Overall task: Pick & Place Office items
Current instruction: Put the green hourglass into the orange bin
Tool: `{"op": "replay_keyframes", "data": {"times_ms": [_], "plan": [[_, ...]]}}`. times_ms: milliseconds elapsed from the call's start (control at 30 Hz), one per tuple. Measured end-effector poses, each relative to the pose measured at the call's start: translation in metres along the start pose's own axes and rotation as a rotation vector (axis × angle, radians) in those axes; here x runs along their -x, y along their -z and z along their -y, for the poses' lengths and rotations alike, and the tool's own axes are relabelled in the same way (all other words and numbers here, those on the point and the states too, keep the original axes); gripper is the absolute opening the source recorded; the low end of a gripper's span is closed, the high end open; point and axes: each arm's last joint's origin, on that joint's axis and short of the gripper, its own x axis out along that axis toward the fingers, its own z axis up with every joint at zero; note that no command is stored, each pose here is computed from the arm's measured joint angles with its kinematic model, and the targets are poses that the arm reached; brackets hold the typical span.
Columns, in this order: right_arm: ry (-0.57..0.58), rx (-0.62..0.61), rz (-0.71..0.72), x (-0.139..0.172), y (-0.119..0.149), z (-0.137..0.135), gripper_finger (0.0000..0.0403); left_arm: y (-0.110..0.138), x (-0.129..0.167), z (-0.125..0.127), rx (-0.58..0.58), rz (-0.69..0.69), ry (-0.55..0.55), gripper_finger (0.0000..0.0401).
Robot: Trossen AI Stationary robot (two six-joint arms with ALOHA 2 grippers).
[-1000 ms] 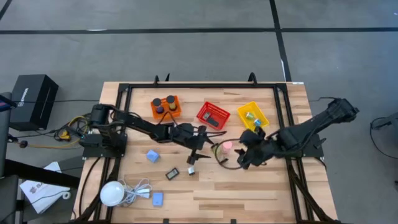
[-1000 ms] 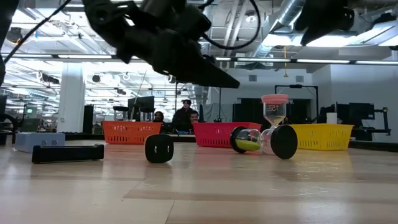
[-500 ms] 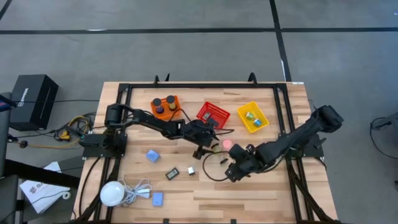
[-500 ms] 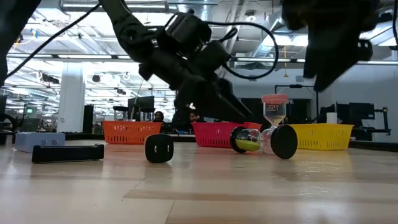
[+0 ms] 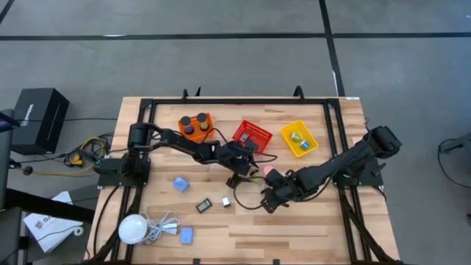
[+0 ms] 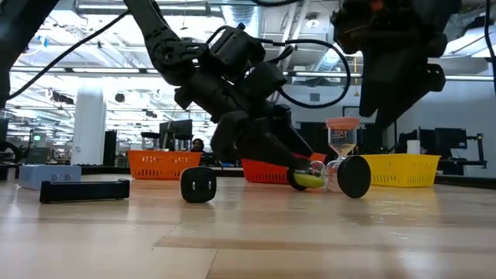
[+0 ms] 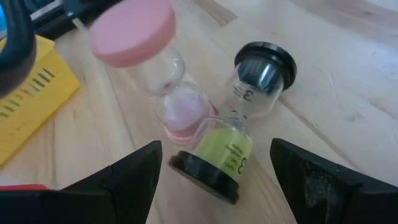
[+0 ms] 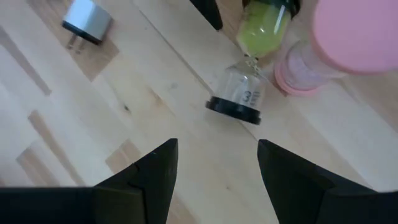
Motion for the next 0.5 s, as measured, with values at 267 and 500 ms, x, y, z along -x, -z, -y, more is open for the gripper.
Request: {"op": "replay_keyframes", "data": {"times_ms": [267, 500], "plan": [[-0.011, 0.004, 0.005, -0.002, 0.000, -0.002, 0.0212, 0.006, -0.004, 0.002, 0.013, -0.017, 0.012, 0.0294], [-0.015, 0.007, 0.003, -0.002, 0.000, -0.002, 0.0212, 0.008, -0.006, 0.011, 0.042, -0.069, 0.058, 0.0294]]}}
